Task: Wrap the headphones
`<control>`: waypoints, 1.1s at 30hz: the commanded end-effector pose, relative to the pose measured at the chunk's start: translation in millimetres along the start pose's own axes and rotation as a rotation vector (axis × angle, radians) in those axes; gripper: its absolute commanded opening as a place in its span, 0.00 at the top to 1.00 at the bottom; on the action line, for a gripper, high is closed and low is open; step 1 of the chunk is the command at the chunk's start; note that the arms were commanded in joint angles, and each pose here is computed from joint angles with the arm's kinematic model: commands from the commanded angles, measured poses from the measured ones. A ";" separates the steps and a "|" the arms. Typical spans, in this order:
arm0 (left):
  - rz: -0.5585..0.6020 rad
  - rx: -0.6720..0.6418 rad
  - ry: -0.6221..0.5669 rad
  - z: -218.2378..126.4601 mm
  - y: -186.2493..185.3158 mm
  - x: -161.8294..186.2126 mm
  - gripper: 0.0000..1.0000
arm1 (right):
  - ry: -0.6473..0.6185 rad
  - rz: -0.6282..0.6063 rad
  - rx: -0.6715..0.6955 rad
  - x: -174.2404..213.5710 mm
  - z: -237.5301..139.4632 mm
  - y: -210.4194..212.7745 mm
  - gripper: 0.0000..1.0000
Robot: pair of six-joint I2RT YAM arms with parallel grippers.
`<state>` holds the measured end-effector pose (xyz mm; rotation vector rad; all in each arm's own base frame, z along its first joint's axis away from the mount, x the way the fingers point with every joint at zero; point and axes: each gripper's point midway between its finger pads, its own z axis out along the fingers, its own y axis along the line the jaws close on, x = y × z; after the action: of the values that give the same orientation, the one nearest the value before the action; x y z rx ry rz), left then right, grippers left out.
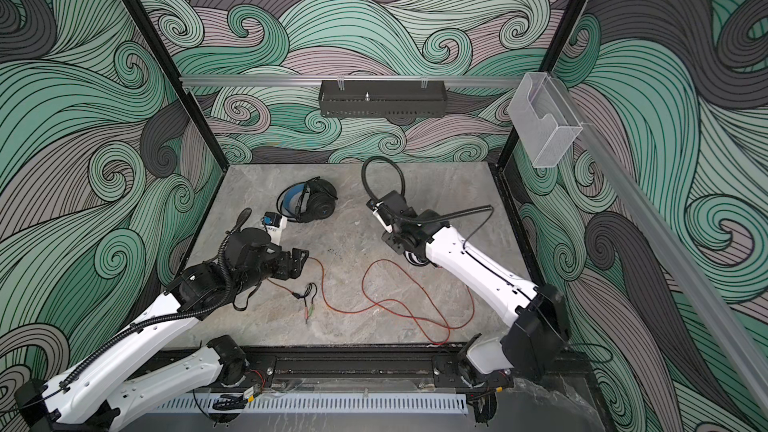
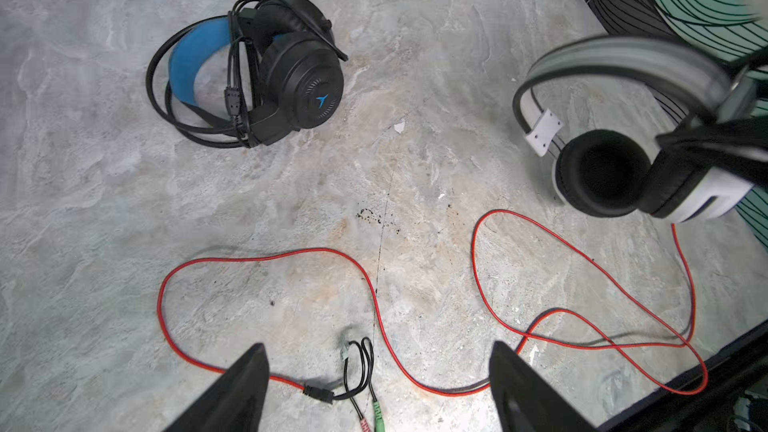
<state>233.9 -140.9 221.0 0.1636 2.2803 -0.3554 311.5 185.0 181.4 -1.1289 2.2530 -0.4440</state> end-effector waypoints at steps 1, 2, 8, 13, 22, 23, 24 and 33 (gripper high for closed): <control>-0.047 -0.046 0.005 -12.8 11.9 -1.9 0.16 | 0.007 -0.069 0.243 -6.8 7.6 -20.5 1.00; -0.043 -0.048 0.009 -14.9 12.5 -2.5 0.17 | 0.011 -0.095 0.255 -7.3 12.1 -13.9 1.00; -0.015 -0.066 0.027 -27.0 17.1 -6.1 0.17 | -0.012 -0.124 0.245 -16.6 15.4 35.2 1.00; -0.005 -0.057 0.057 -23.3 14.3 -4.4 0.17 | -0.031 -0.131 0.165 -16.9 6.1 93.0 0.83; -0.083 -0.059 0.120 -21.8 18.2 9.6 0.18 | -0.024 -0.068 -0.052 -7.2 2.7 176.8 0.46; -0.099 -0.071 0.139 -22.8 21.0 13.3 0.18 | -0.031 -0.065 -0.068 -7.9 0.0 181.1 0.43; -0.116 -0.075 0.165 -23.4 23.3 18.7 0.18 | -0.041 -0.060 -0.080 -9.2 -3.5 183.2 0.40; -0.285 -0.052 0.285 -20.5 31.9 33.0 0.19 | -0.167 0.030 -0.226 -25.6 -52.9 173.2 0.11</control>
<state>210.6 -98.2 197.5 -0.1121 2.5590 -0.3574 191.6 307.7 121.6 -1.2384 2.1954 -0.1970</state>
